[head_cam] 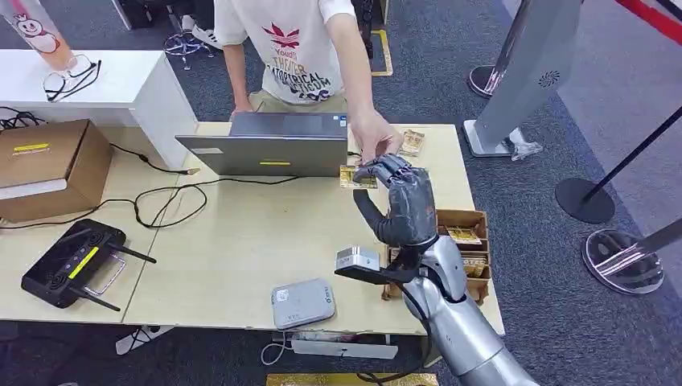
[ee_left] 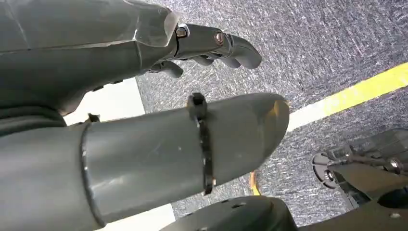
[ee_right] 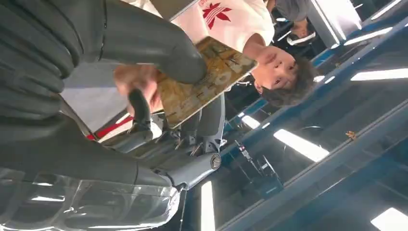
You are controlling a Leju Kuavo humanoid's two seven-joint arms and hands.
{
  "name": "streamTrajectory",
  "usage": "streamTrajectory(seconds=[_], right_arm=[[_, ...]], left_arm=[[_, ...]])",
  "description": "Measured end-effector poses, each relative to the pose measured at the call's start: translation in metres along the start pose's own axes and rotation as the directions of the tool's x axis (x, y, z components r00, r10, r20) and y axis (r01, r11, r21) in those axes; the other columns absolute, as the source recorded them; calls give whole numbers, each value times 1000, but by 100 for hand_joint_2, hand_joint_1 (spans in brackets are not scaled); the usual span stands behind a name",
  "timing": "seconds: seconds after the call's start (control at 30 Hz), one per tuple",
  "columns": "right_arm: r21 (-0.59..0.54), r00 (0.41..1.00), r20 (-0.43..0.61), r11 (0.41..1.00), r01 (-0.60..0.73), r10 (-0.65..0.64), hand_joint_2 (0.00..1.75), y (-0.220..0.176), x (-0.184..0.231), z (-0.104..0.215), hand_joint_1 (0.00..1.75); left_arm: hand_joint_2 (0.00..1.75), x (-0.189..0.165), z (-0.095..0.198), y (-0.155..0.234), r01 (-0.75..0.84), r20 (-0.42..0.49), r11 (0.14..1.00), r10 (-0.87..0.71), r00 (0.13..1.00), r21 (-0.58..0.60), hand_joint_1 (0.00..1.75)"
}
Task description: Pass the card to the sensor for recognition and then transmit it.
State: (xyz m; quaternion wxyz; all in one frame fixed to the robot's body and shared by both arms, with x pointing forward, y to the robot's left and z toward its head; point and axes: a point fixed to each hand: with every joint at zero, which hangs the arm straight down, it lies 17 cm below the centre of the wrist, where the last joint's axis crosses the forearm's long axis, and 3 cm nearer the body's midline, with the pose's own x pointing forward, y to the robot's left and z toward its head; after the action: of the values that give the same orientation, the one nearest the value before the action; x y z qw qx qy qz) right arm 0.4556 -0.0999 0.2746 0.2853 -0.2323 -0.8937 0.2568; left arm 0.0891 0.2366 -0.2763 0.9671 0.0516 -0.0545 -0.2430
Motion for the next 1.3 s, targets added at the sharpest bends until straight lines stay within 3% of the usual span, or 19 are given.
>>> streamTrajectory(seconds=[0.3, 1.3], right_arm=[[5, 1000, -5, 1000, 6, -6, 175, 2, -1, 2, 152], [26, 999, 17, 999, 43, -44, 175, 12, 3, -7, 159]], left_arm=[[0, -6, 0, -1, -5, -9, 1000, 5, 1000, -2, 0], [0, -22, -2, -3, -36, -21, 999, 36, 999, -1, 0]])
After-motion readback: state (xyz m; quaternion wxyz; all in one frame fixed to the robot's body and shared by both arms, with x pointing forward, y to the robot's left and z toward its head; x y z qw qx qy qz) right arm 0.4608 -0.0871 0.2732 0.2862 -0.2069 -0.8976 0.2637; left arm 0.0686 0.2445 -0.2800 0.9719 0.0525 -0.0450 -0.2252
